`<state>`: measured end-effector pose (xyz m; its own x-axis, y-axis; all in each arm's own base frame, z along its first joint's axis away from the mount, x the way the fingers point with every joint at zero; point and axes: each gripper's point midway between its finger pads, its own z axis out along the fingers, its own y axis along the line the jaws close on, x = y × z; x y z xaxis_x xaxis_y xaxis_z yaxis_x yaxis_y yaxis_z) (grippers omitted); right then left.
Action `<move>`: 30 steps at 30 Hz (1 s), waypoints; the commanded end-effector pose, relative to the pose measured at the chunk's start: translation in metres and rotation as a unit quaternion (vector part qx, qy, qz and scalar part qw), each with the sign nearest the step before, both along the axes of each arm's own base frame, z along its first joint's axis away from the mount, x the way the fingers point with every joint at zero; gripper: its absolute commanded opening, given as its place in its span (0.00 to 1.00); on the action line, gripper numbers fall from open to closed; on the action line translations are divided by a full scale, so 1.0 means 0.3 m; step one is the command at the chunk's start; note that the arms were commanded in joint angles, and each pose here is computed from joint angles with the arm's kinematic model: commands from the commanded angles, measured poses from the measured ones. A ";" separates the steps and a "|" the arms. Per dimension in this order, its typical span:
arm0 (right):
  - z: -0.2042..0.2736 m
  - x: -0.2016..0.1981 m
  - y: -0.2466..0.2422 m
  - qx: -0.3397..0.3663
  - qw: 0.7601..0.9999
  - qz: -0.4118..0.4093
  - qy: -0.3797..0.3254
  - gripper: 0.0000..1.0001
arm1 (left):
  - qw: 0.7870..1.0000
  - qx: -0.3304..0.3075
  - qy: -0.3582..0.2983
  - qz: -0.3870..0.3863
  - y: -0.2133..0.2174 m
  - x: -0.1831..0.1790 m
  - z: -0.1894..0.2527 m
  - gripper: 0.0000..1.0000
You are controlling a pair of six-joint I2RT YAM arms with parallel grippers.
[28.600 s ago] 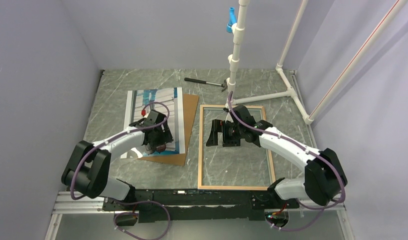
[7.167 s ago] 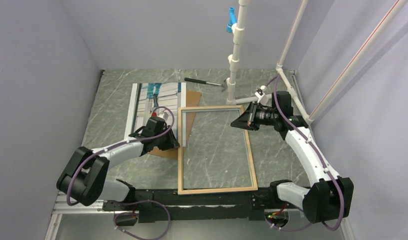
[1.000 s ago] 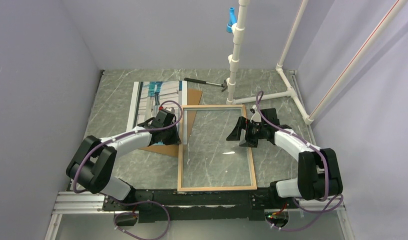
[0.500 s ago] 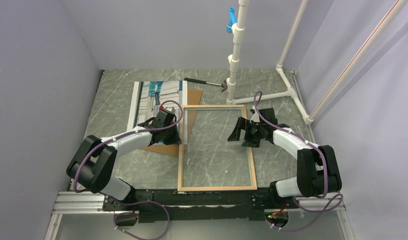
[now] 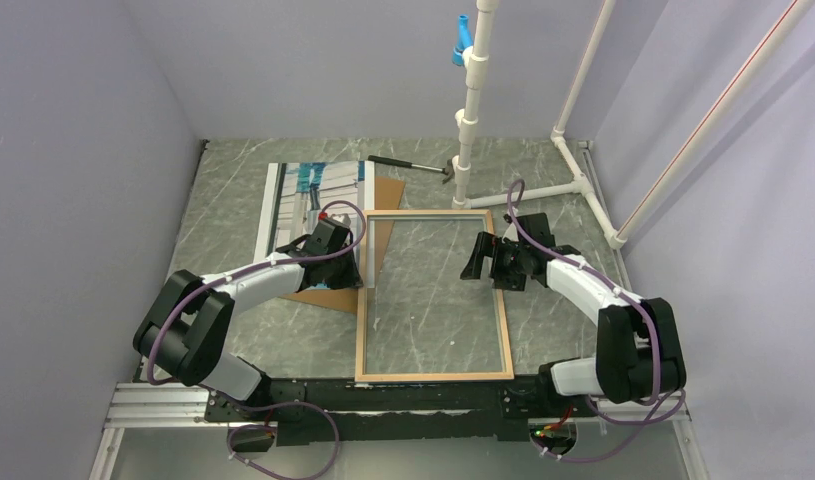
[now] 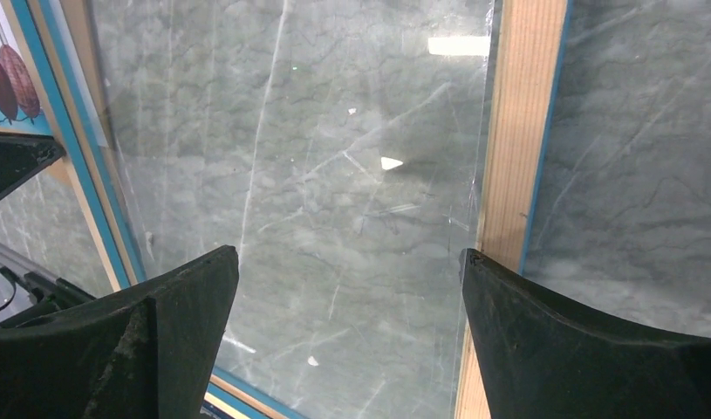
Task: Put the photo into the frame
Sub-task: Place the photo frame item in the photo frame.
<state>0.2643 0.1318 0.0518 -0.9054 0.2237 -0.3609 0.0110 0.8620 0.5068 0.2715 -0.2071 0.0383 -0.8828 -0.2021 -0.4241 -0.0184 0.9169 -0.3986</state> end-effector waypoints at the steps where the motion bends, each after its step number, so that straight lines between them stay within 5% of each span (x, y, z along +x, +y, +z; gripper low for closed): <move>1: 0.063 0.052 -0.031 -0.029 0.999 -0.011 -0.042 1.00 | 0.997 0.059 0.048 -0.002 0.069 -0.077 -0.102 0.10; 15: 0.150 0.068 -0.052 -0.041 0.996 -0.026 -0.077 1.00 | 1.000 0.010 -0.024 -0.003 0.047 -0.051 0.041 0.21; 23: 0.183 0.068 -0.035 -0.023 0.996 -0.024 -0.086 1.00 | 0.995 -0.067 -0.073 -0.026 -0.019 -0.046 0.127 0.64; 30: 0.211 0.067 -0.033 -0.019 0.995 -0.022 -0.094 1.00 | 0.990 -0.114 -0.067 -0.046 -0.086 -0.041 0.109 0.60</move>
<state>0.2726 0.1191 0.0877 -0.8490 0.2386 -0.4715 -0.0040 0.8893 0.4572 0.2521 -0.2127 0.0628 -0.8471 -0.2100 -0.4882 0.0830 0.8551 -0.5118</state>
